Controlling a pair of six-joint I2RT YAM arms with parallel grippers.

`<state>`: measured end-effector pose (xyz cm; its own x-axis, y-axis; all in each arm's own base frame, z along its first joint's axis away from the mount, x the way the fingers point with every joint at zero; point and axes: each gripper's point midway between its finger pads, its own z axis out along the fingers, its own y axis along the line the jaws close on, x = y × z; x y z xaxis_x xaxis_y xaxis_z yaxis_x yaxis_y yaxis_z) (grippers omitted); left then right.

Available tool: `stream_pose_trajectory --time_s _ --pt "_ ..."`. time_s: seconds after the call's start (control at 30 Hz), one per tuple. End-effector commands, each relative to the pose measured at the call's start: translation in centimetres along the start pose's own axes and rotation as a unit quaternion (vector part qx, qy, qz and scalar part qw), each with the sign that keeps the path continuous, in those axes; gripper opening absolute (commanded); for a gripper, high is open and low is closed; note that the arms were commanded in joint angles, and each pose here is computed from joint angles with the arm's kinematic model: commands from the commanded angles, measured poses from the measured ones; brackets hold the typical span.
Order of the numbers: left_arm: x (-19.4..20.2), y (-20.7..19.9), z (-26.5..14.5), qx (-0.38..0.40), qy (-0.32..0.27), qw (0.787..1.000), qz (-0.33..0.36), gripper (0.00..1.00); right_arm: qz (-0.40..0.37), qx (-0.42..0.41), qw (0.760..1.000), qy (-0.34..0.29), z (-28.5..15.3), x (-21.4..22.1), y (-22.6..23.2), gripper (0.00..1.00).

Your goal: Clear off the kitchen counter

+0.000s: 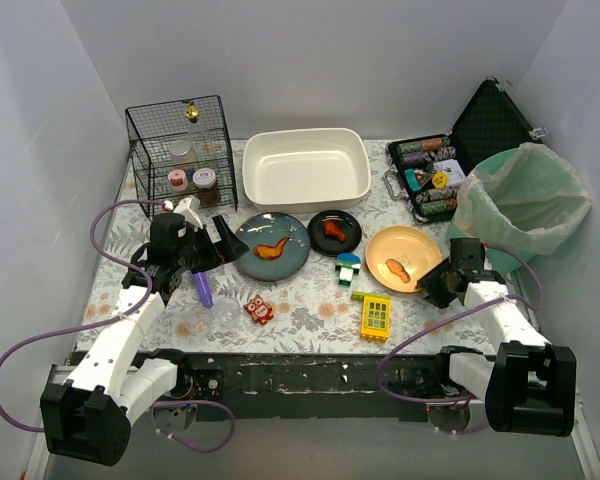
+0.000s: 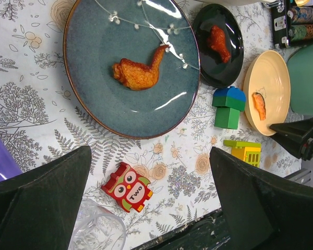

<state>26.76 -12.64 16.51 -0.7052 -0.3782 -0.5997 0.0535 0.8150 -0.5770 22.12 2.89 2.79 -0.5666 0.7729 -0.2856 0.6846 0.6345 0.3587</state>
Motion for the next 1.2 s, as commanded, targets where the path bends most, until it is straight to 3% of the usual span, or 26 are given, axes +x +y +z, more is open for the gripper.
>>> stream_pose_trajectory --time_s 0.0,0.1,0.2,0.63,1.17 --pt "-0.3 -0.7 -0.5 0.014 -0.008 1.0 0.01 0.97 0.002 -0.012 1.0 -0.014 0.9 -0.7 0.4 0.43" --pt "-0.3 -0.7 -0.6 0.014 -0.008 1.0 0.009 0.97 -0.001 -0.007 1.0 -0.017 1.1 -0.9 0.2 0.27" --pt "-0.3 -0.7 -0.6 0.012 -0.008 1.0 0.009 0.98 -0.005 0.001 1.0 -0.025 0.8 -1.3 0.1 0.02" --pt "-1.2 -1.9 -0.3 0.03 -0.007 1.0 0.002 0.98 -0.031 -0.107 0.987 -0.118 -6.3 -6.2 6.0 0.01" --pt "-1.4 -2.5 -0.1 0.045 -0.005 0.999 -0.006 0.98 -0.093 -0.228 0.969 -0.007 -9.4 -3.6 11.9 0.01"
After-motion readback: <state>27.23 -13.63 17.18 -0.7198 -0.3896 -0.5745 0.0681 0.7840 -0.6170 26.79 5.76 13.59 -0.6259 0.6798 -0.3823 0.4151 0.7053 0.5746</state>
